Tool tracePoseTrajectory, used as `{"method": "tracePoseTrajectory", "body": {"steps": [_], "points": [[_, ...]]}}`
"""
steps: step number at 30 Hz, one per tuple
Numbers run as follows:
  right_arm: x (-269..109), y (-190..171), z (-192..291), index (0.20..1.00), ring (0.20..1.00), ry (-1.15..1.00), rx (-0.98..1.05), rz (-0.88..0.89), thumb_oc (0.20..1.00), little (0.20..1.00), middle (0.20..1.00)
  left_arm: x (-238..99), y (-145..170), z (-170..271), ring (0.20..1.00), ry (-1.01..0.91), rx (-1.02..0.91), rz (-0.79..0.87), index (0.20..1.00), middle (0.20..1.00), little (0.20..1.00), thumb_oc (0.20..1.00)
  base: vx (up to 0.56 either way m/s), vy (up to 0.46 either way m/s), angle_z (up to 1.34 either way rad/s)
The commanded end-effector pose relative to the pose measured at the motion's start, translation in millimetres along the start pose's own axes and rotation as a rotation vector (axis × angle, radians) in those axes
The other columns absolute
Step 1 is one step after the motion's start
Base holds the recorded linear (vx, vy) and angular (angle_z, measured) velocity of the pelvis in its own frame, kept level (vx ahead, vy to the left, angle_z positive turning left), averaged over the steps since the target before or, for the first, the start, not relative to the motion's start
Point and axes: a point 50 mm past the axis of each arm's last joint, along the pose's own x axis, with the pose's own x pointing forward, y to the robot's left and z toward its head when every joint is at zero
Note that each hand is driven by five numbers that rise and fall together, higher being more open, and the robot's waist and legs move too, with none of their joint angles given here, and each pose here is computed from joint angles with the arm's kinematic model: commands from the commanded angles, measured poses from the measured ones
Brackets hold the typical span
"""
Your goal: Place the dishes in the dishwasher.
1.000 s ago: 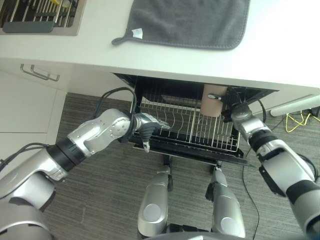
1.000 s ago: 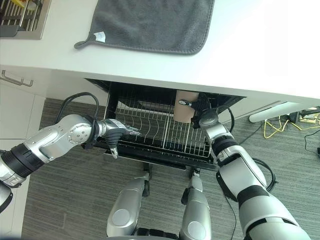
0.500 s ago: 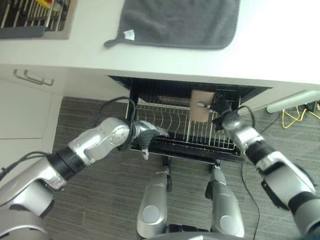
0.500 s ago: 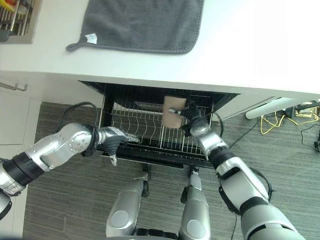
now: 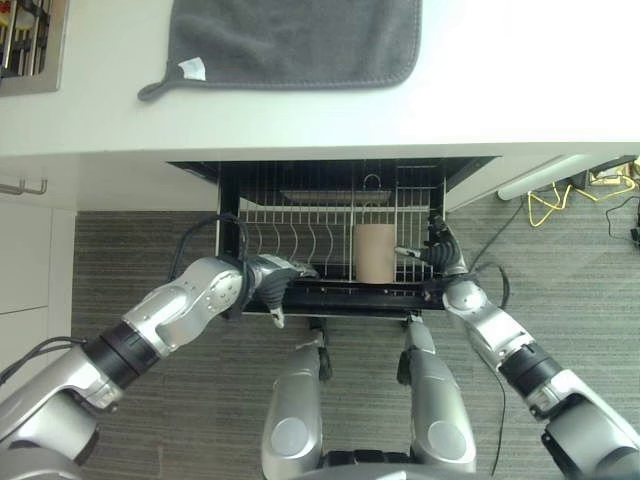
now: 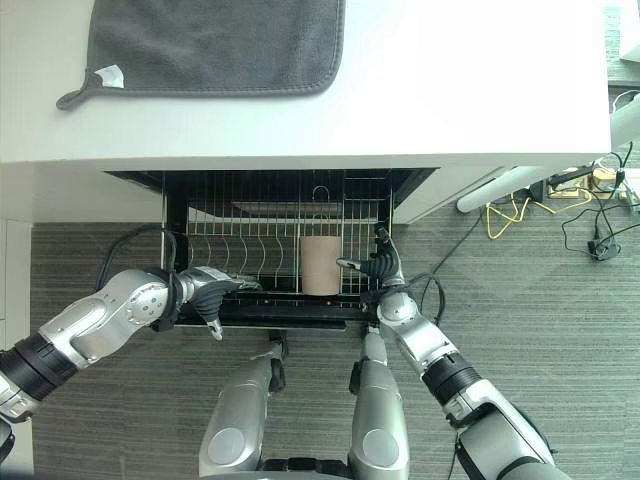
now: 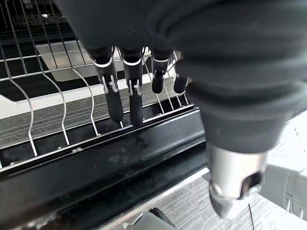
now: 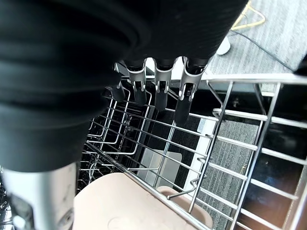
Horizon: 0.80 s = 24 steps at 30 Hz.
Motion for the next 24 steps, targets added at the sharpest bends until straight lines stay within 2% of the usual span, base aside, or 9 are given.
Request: {"method": "tracePoseTrajectory", "body": {"steps": [1, 9, 16, 22, 24], "points": [[4.7, -11.3, 15.9, 1.0, 1.0, -0.09, 0.005, -0.053, 1.0, 1.0, 1.0, -15.0, 4.4, -2.5, 1.0, 0.016, 0.076, 0.02, 1.0, 1.0, 1.0, 1.0, 0.0, 0.0, 0.0], [-0.1, -13.8, 38.9, 1.0, 1.0, -0.217, 0.057, -0.07, 1.0, 1.0, 1.0, -16.4, 5.4, -3.1, 1.0, 0.022, 0.066, 0.016, 1.0, 1.0, 1.0, 1.0, 0.0, 0.0, 0.0], [-26.1, -30.8, 67.1, 1.0, 1.0, -0.445, 0.157, -0.037, 1.0, 1.0, 1.0, -20.2, -11.6, -10.2, 1.0, 0.066, 0.007, 0.011, 1.0, 1.0, 1.0, 1.0, 0.01, 0.004, -0.04], [-44.6, -42.1, 60.8, 1.0, 1.0, -0.478, 0.185, -0.005, 1.0, 1.0, 1.0, -22.9, -26.2, -17.1, 1.0, 0.117, -0.06, 0.09, 1.0, 1.0, 1.0, 1.0, 0.04, -0.001, -0.06], [-56.2, -49.9, 51.1, 1.0, 1.0, -0.454, 0.208, 0.019, 1.0, 1.0, 1.0, -28.8, -34.6, -22.3, 1.0, 0.151, -0.136, 0.182, 1.0, 1.0, 1.0, 1.0, 0.09, -0.002, 0.0]]}}
